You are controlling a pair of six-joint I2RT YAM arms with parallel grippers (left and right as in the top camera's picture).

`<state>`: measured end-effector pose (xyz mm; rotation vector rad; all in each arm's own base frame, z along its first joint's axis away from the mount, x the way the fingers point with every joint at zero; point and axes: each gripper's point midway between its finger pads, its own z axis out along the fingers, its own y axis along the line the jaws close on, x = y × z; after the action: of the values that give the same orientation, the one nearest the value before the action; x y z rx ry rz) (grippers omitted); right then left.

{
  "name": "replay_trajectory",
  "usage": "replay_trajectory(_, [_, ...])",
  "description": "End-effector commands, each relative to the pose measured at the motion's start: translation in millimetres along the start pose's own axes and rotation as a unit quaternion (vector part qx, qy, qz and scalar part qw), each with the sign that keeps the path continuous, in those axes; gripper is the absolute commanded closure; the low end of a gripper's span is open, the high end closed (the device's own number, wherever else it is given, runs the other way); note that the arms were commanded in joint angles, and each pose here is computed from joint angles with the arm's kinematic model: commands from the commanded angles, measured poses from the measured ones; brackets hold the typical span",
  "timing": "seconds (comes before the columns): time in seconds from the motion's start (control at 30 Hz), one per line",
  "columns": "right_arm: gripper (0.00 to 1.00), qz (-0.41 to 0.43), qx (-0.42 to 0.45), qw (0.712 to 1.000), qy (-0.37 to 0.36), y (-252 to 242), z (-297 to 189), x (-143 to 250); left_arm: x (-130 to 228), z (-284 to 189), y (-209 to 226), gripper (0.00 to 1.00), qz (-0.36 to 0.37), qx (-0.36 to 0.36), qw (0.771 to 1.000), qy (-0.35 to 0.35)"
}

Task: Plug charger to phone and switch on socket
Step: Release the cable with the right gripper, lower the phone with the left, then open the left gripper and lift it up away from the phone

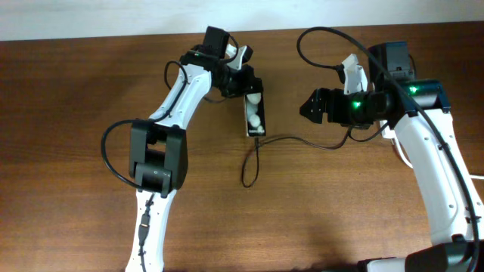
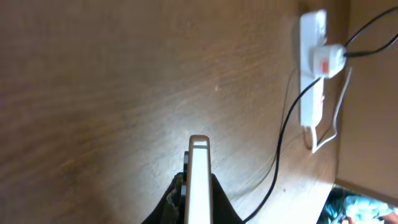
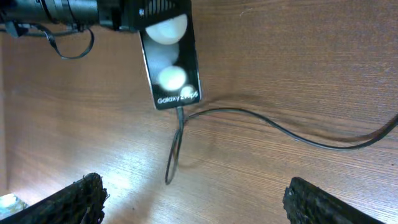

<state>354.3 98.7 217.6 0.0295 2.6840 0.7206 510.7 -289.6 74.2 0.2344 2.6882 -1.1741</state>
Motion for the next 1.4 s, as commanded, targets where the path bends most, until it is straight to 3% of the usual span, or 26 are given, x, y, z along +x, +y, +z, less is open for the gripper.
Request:
replay_trajectory(0.0, [0.05,-0.008,-0.005,1.000,-0.005,6,-6,1,-2,7,5,1.00,-0.032,0.006,0.999,-0.001])
replay_trajectory(0.33, [0.05,-0.008,-0.005,1.000,-0.004,6,-6,1,19,40,17,1.00,-0.065,0.005,0.997,0.034])
replay_trajectory(0.37, [0.05,-0.008,-0.005,1.000,-0.004,6,-6,1,21,42,16,0.98,-0.064,0.005,0.997,0.036])
replay_trajectory(0.4, [0.05,-0.008,-0.005,1.000,-0.004,6,-6,1,22,44,14,0.84,-0.062,0.004,0.997,0.037])
replay_trajectory(0.43, [0.05,-0.008,-0.005,1.000,-0.004,6,-6,1,22,44,13,0.79,-0.061,0.004,0.997,0.038])
replay_trajectory(0.77, [0.05,-0.008,-0.005,1.000,-0.004,6,-6,1,23,44,14,0.72,-0.064,0.003,0.997,0.040])
replay_trajectory(0.93, [0.05,-0.007,-0.005,1.000,-0.003,6,-6,2,26,44,15,0.42,-0.068,0.001,0.997,0.044])
replay_trajectory(1.03, [0.05,-0.007,-0.005,1.000,-0.002,6,-6,2,27,44,15,0.04,-0.070,0.000,0.997,0.046])
replay_trajectory(1.2, [0.05,-0.007,-0.005,1.000,-0.003,6,-6,2,34,43,21,0.01,-0.085,-0.016,0.995,0.058])
replay_trajectory(1.37, [0.05,-0.007,-0.005,1.000,-0.003,6,-6,2,54,34,61,0.00,-0.139,-0.135,0.978,0.071])
